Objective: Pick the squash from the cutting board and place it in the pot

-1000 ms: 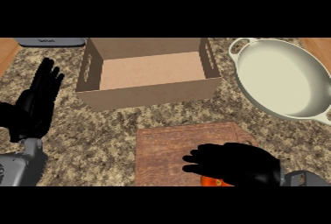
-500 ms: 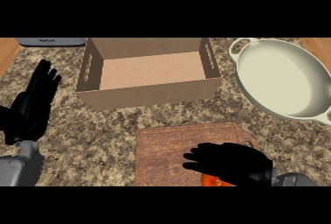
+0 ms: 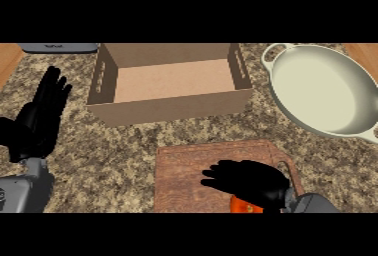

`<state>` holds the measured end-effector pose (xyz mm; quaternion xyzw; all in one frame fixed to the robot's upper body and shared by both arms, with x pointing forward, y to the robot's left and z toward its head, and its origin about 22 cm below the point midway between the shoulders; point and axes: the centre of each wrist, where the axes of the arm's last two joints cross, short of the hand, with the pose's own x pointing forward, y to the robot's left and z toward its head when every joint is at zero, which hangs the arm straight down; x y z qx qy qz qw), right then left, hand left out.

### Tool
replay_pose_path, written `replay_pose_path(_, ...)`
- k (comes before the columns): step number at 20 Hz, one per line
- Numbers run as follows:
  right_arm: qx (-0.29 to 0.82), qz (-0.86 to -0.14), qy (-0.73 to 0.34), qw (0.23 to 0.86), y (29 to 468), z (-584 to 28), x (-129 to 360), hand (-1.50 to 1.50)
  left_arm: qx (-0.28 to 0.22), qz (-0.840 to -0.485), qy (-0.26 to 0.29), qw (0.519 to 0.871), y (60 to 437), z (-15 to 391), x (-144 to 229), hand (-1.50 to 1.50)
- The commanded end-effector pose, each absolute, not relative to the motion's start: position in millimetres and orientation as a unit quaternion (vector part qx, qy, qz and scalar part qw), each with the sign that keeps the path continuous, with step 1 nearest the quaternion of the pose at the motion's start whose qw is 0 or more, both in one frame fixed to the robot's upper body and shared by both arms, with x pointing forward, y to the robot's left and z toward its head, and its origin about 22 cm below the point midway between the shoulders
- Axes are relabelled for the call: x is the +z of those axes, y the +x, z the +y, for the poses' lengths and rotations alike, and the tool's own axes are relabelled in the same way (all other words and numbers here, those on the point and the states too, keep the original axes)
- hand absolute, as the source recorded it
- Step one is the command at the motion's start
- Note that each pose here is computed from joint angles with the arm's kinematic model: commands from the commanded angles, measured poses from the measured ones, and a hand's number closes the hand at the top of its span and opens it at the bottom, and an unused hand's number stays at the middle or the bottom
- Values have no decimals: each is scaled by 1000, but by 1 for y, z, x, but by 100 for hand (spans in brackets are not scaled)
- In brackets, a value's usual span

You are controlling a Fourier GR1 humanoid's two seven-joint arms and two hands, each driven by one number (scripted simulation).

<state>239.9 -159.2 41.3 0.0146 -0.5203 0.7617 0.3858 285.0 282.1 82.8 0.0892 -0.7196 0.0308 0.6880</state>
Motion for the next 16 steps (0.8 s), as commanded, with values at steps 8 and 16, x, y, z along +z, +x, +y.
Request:
replay_pose_path(8, 785, -540, 31, 303, 236, -153, 19, 150, 31, -724, 87, 684, 281, 272, 83, 0)
replay_pose_path(16, 778, -530, 17, 336, 194, -206, 27, 150, 41, -712, 96, 694, 279, 282, 71, 0)
